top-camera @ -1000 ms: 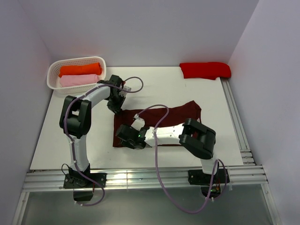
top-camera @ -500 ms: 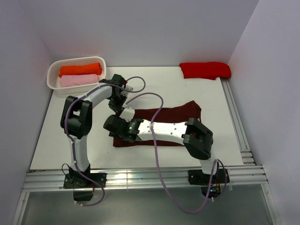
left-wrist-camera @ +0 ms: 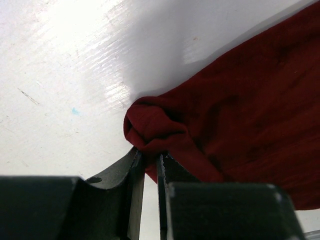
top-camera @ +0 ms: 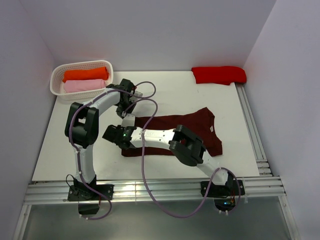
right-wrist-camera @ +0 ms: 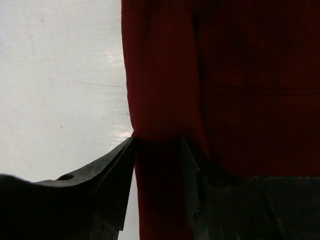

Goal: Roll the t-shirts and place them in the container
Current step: Roll the tshirt

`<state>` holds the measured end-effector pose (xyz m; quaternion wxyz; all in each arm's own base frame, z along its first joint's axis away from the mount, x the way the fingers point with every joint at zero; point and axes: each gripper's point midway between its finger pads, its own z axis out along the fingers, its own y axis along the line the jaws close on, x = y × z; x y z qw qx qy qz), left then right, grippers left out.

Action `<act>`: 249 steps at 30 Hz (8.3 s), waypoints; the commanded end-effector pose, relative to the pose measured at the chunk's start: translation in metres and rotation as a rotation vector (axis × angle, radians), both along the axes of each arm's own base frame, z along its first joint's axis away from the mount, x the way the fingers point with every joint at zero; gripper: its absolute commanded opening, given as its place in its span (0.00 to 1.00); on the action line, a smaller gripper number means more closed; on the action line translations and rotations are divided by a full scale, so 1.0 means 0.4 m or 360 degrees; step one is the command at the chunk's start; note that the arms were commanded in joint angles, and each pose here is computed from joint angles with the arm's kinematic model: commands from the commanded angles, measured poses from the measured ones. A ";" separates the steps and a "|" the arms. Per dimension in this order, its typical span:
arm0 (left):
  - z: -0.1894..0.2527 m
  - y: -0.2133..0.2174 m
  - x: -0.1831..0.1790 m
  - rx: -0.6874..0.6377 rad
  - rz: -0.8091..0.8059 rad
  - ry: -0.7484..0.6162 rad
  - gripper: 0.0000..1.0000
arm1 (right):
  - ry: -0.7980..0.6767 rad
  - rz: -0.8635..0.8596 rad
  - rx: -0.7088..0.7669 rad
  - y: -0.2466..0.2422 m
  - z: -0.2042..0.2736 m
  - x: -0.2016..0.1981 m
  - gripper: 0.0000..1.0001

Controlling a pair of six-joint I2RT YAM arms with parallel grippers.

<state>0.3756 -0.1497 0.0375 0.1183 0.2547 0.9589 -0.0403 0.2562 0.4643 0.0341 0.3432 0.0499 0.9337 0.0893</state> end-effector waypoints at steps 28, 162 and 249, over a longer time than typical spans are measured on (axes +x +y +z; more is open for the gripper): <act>0.019 -0.029 0.019 0.0014 -0.0023 -0.0032 0.20 | 0.0109 0.0053 -0.0344 -0.022 -0.033 -0.137 0.57; 0.036 -0.095 -0.031 -0.0024 -0.0110 0.0015 0.16 | -0.0369 -0.0073 -0.0340 -0.078 0.074 0.046 0.50; 0.016 -0.078 -0.056 -0.0432 0.0034 0.0165 0.10 | -0.0201 -0.0030 0.0072 -0.113 0.098 0.022 0.42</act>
